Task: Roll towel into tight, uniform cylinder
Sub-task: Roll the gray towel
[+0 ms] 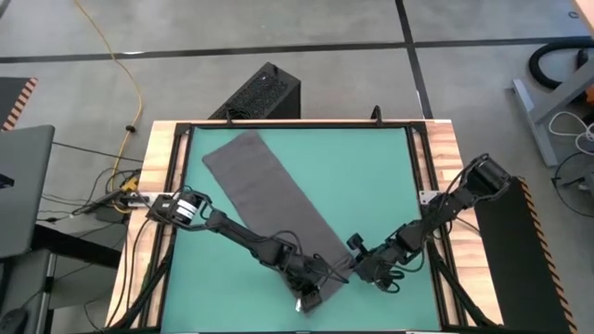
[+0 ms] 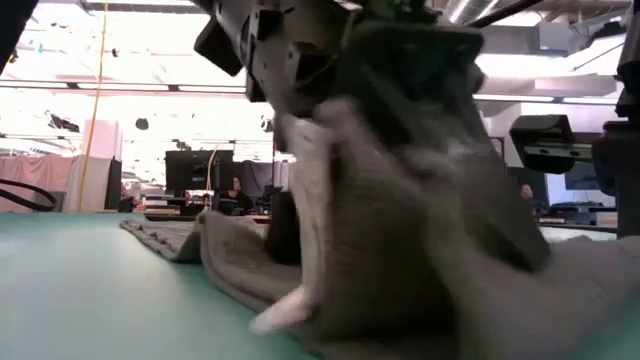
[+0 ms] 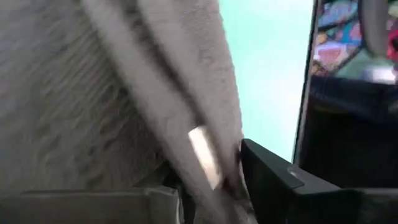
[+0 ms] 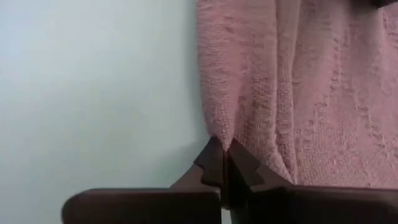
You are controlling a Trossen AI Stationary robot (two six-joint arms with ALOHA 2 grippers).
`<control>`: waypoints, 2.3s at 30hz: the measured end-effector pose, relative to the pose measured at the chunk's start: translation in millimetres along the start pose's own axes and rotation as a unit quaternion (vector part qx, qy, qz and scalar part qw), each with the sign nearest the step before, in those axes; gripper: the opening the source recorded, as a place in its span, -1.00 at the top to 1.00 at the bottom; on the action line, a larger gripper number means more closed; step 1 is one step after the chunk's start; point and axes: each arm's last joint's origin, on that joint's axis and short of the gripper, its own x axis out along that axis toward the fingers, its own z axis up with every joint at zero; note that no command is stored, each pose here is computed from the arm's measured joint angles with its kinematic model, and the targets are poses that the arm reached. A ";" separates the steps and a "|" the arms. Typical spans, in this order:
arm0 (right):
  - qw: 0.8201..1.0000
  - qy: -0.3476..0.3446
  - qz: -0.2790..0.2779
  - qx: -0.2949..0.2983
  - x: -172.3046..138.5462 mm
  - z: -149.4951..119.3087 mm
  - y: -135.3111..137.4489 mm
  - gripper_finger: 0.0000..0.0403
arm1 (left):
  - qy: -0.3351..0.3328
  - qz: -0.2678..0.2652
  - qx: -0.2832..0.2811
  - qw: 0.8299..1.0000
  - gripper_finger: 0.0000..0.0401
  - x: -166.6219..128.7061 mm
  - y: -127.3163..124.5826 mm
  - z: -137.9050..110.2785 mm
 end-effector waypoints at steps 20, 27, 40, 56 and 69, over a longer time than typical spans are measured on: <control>0.992 -0.041 0.096 0.076 -17.2 1.7 -28.9 0.90 | -0.097 0.017 0.102 0.990 0.40 -69.6 -63.6 -3.2; 0.964 -0.041 0.190 0.183 -16.6 -6.0 -52.2 0.91 | -0.162 0.016 0.196 0.967 0.40 -70.4 -76.8 -3.0; 0.908 -0.055 0.263 0.321 -20.2 -25.4 -99.1 0.89 | -0.119 0.114 0.169 0.972 0.40 -9.1 -24.7 -15.9; 0.902 -0.056 0.265 0.336 -24.5 -30.0 -115.3 0.88 | -0.097 0.085 0.166 0.978 0.40 0.3 -21.0 -16.8; 0.864 0.026 0.327 0.381 13.0 -34.6 -137.0 0.89 | -0.118 0.078 0.160 0.977 0.40 2.0 -29.2 -22.7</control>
